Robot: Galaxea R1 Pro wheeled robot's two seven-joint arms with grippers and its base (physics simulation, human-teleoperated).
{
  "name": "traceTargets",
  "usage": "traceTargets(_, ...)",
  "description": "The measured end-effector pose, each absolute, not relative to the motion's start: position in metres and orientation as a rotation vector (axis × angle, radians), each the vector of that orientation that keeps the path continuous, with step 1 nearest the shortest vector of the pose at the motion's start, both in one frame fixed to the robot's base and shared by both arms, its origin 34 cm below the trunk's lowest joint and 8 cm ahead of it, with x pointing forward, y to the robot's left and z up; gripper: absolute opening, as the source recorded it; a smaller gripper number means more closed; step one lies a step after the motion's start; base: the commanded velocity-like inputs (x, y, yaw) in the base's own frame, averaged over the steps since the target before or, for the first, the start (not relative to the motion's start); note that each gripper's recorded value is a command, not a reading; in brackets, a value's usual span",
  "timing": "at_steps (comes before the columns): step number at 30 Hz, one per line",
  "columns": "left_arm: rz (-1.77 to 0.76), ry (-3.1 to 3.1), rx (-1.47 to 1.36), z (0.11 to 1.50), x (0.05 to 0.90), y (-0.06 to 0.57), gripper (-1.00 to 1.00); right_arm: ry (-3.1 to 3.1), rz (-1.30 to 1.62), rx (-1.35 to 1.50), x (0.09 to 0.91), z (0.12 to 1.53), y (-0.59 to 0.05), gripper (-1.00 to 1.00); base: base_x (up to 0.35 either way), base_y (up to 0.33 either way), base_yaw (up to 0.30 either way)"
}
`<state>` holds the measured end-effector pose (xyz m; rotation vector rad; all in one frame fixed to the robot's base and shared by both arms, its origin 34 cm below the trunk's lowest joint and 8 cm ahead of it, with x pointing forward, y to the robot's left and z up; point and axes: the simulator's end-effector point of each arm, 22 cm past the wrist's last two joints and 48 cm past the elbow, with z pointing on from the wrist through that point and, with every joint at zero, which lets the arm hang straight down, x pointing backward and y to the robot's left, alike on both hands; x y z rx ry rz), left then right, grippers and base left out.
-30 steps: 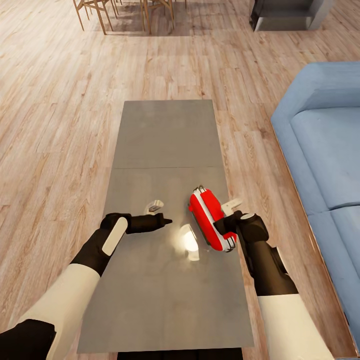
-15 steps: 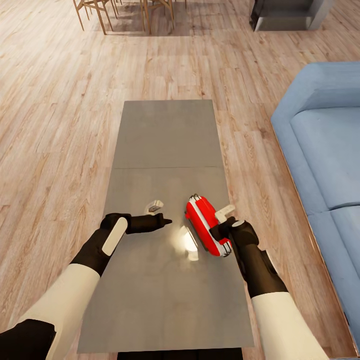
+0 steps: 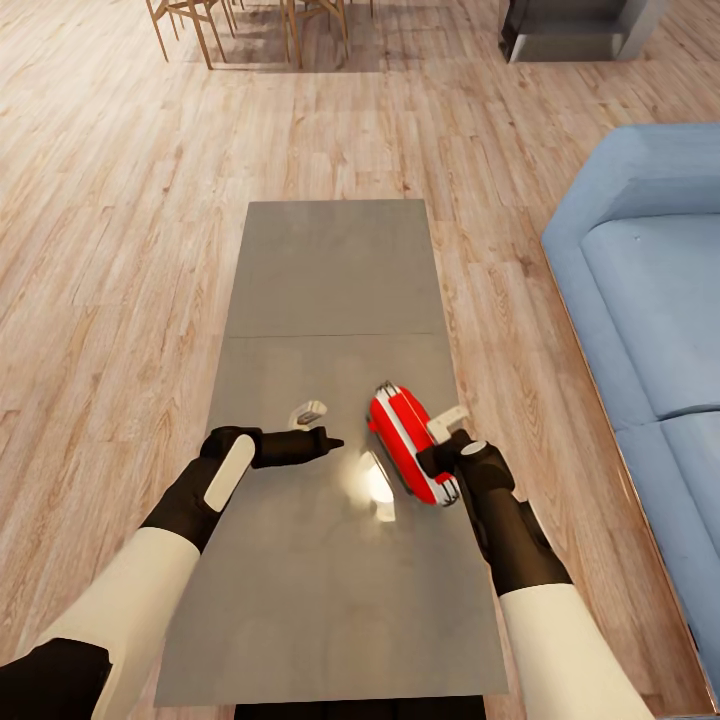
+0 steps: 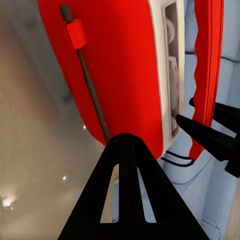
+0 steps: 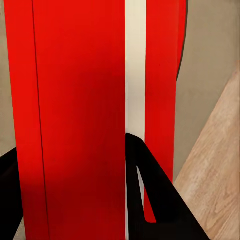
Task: Turn on the radio receiver that's on the table in the living room.
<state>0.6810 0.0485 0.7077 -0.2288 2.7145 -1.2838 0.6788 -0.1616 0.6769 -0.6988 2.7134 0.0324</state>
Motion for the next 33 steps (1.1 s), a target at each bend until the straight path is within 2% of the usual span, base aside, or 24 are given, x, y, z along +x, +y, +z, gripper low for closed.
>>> traceTargets(15,-1.284,2.714,-0.229,0.708,0.681,0.048,-1.0,2.677,0.055,-0.635,0.688,0.68,-0.157,-1.0,0.0,0.0,0.0)
traceTargets(33,-1.28,2.715,-0.229,0.707,0.681,0.049,-1.0,2.669,0.078,-0.699,0.671,0.652,-0.148,-1.0,0.0,0.0,0.0)
